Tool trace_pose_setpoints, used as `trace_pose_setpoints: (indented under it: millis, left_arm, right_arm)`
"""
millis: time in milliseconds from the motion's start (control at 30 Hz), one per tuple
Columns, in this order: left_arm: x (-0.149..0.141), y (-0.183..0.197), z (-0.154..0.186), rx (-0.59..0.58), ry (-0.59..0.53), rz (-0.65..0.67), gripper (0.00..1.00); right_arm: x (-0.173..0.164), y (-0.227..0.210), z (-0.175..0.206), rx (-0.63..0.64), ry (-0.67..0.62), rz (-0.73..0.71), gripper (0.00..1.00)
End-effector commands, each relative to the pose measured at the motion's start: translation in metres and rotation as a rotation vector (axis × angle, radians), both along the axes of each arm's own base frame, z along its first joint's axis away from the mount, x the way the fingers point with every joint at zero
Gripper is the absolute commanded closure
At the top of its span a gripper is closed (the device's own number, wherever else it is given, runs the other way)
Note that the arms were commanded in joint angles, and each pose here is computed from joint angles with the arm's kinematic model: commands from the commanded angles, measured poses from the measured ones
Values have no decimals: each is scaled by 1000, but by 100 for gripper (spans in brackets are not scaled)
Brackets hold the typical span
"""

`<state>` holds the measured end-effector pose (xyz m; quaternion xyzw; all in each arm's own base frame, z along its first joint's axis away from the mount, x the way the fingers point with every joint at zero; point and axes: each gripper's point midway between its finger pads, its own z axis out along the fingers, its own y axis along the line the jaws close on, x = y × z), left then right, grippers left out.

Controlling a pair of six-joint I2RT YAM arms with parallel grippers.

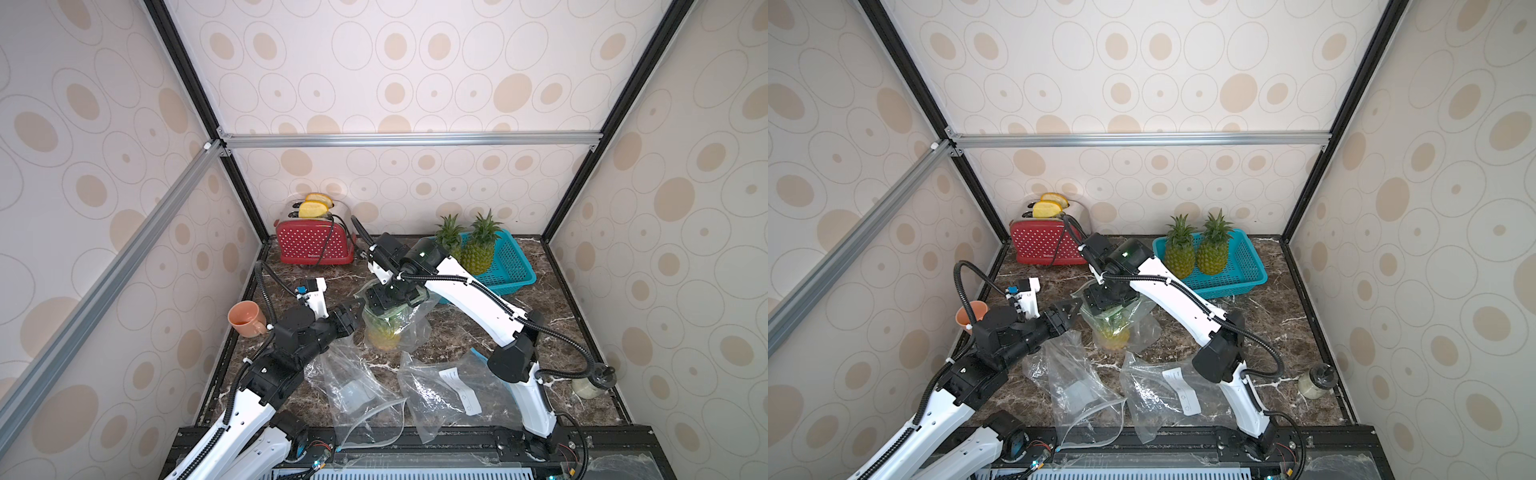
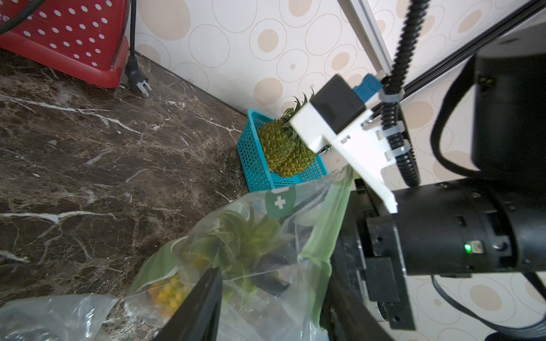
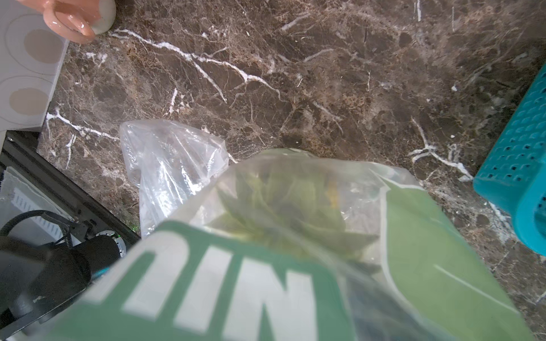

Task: Open the zip-top bag and take out the pineapple
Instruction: Pick up the pineapple from the zipper food storage bag.

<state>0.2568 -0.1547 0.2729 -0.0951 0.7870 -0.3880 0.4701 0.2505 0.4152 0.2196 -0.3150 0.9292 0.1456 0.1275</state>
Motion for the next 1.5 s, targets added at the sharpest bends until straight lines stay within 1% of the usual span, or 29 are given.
trace_pose_setpoints:
  millis: [0, 133, 233, 300, 400, 467, 500, 567, 600, 633, 700, 767, 867, 933, 1067, 1233, 1333, 1467]
  left_arm:
    - [-1, 5, 3, 11, -20, 16, 44]
    - [-1, 7, -1, 11, -15, 22, 45]
    - [-1, 8, -2, 14, -12, 27, 45]
    - [-2, 9, -3, 17, -9, 30, 45]
    - [-2, 11, -5, 21, -5, 35, 46]
    - [-1, 11, -7, 27, 2, 39, 45]
    - [0, 11, -8, 26, 5, 38, 45]
    - [1, 10, -11, 30, 16, 37, 45]
    - [1, 10, -13, 32, 22, 37, 45]
    - [1, 10, -15, 34, 29, 39, 45]
    - [3, 12, -22, 42, 43, 51, 43]
    - [6, 15, -33, 49, 69, 76, 36]
    - [12, 17, -48, 19, 110, 99, 26]
    - [20, 17, -55, -39, 135, 110, 20]
    - [36, 17, -75, -180, 192, 136, 14]
    - [58, 2, -86, -324, 245, 131, 12]
    - [72, -11, -88, -418, 275, 106, 12]
    - [90, -29, -84, -520, 288, 47, 10]
  right_arm:
    - [-2, 1, -31, -67, 44, -13, 17]
    - [6, -2, -46, -94, 32, -44, 17]
    - [8, -4, -63, -109, 49, -56, 18]
    - [9, -5, -70, -116, 58, -62, 20]
    - [9, -8, -77, -132, 67, -62, 26]
    - [8, -9, -82, -139, 71, -64, 34]
    - [8, -11, -85, -143, 70, -64, 42]
    - [10, -12, -86, -139, 54, -72, 68]
    - [11, -13, -84, -134, 40, -75, 75]
    - [13, -14, -82, -127, 25, -77, 81]
    - [17, -17, -75, -111, -16, -75, 88]
    - [21, -21, -63, -93, -63, -68, 93]
    - [28, -29, -39, -59, -132, -47, 97]
    - [33, -37, -20, -40, -170, -31, 99]
    - [42, -56, 24, 1, -245, 0, 100]
    - [45, -70, 83, 78, -337, 47, 100]
    - [45, -73, 111, 110, -383, 78, 100]
    - [45, -73, 129, 128, -402, 107, 100]
